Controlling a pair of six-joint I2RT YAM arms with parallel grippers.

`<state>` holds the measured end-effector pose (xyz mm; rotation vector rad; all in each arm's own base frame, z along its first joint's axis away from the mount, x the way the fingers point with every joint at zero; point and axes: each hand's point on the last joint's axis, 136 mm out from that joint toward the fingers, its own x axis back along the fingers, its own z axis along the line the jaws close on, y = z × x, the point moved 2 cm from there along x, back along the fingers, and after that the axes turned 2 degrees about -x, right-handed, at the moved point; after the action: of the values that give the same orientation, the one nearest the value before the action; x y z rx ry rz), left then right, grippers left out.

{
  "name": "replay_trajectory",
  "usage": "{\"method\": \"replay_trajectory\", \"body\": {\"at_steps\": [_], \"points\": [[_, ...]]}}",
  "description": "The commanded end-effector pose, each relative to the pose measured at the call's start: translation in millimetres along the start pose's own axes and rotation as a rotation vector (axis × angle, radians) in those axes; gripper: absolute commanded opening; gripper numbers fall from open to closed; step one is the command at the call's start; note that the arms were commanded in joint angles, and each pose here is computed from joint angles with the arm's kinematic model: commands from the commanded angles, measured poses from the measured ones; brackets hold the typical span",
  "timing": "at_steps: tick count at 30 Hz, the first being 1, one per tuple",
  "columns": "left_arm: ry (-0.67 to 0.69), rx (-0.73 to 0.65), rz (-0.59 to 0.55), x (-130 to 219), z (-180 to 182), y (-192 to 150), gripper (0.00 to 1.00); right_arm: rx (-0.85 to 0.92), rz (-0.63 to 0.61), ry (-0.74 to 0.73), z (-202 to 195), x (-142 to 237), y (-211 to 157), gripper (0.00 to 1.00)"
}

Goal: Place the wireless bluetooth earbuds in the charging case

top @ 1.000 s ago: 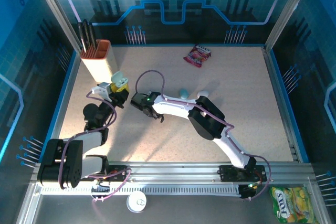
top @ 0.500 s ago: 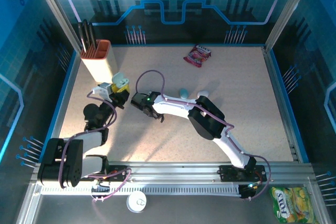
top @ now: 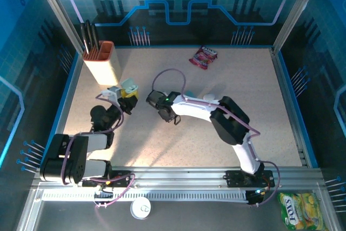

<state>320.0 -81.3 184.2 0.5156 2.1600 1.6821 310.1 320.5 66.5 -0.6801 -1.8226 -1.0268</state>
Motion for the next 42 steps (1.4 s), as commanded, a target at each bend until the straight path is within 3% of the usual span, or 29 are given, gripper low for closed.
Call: {"method": "replay_trajectory", "body": {"at_steps": [1, 13, 20, 27, 42], "points": [[-0.058, -0.117, -0.041, -14, -18, 10, 0.36, -0.129, -0.122, 0.171, 2, 37, 21, 0.23], [-0.176, -0.272, -0.011, -44, -67, -18, 0.36, -0.311, -0.31, 0.621, -14, 127, 31, 0.23], [-0.27, -0.31, -0.004, -51, -95, -26, 0.36, -0.321, -0.422, 0.783, -18, 174, 42, 0.23], [-0.337, -0.305, -0.016, -59, -120, -26, 0.35, -0.377, -0.471, 0.893, -29, 186, 53, 0.21], [-0.378, -0.285, -0.041, -64, -139, -19, 0.35, -0.397, -0.438, 0.861, -35, 166, 55, 0.21]]}}
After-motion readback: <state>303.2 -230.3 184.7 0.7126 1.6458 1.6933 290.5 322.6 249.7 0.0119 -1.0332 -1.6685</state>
